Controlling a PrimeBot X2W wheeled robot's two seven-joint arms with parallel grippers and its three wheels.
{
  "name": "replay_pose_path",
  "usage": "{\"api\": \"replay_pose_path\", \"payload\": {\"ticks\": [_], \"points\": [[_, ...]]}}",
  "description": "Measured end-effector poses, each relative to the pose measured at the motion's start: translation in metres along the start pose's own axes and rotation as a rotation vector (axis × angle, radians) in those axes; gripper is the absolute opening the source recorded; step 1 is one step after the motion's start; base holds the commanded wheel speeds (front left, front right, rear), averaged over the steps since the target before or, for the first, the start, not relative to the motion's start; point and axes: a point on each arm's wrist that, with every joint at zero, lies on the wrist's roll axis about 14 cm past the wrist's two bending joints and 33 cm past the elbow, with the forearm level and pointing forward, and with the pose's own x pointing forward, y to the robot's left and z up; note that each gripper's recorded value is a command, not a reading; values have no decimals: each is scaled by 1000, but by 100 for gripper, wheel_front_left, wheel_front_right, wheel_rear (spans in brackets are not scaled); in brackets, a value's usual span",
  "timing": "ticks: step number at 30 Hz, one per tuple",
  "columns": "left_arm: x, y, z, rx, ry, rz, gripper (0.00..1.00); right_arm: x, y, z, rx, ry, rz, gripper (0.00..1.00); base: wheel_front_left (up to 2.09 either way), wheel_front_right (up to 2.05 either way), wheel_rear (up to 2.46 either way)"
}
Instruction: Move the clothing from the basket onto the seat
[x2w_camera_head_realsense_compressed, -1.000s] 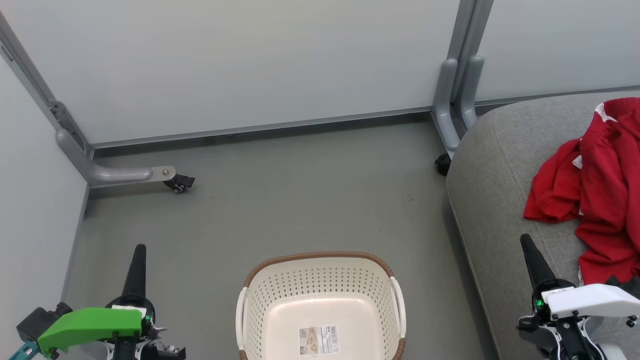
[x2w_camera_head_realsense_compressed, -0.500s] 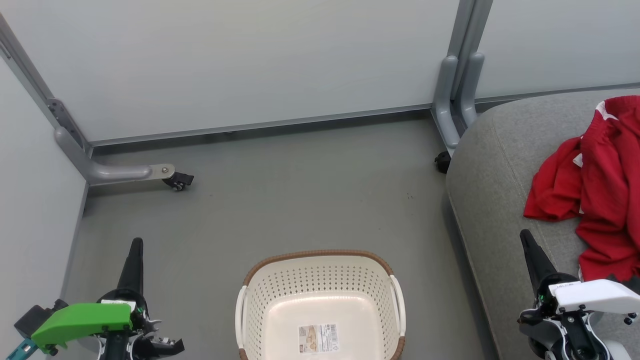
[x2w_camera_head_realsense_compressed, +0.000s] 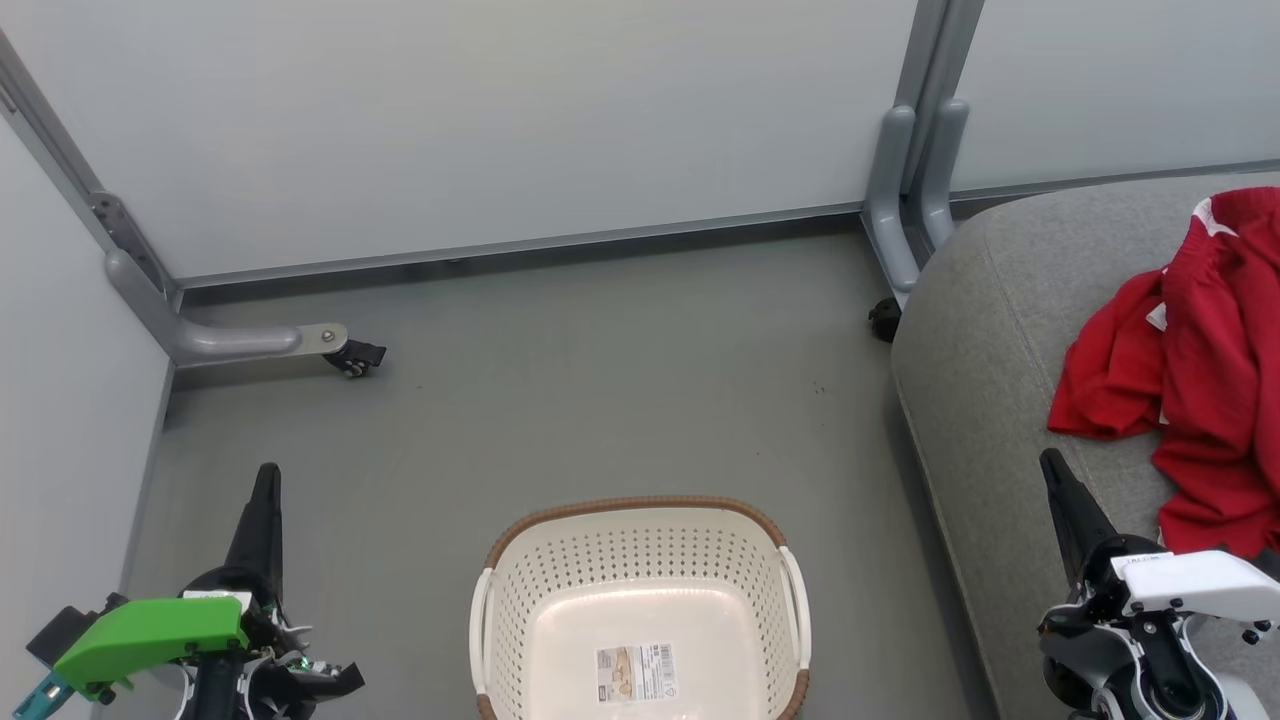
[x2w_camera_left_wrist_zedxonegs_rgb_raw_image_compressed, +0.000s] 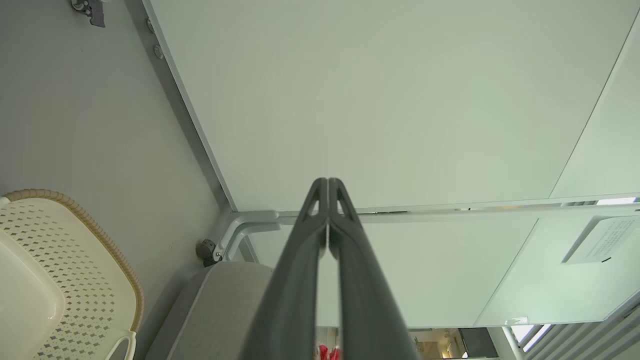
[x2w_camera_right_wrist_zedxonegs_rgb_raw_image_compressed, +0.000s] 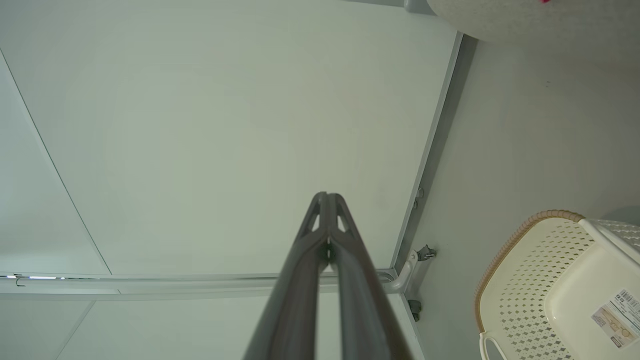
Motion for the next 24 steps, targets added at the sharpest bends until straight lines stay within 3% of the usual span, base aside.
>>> {"api": "replay_pose_path", "payload": {"ticks": [24], "points": [[2,-2,1,-36,-1,-9,0,2,1,0,36,4,5,0,0,0,0]]}}
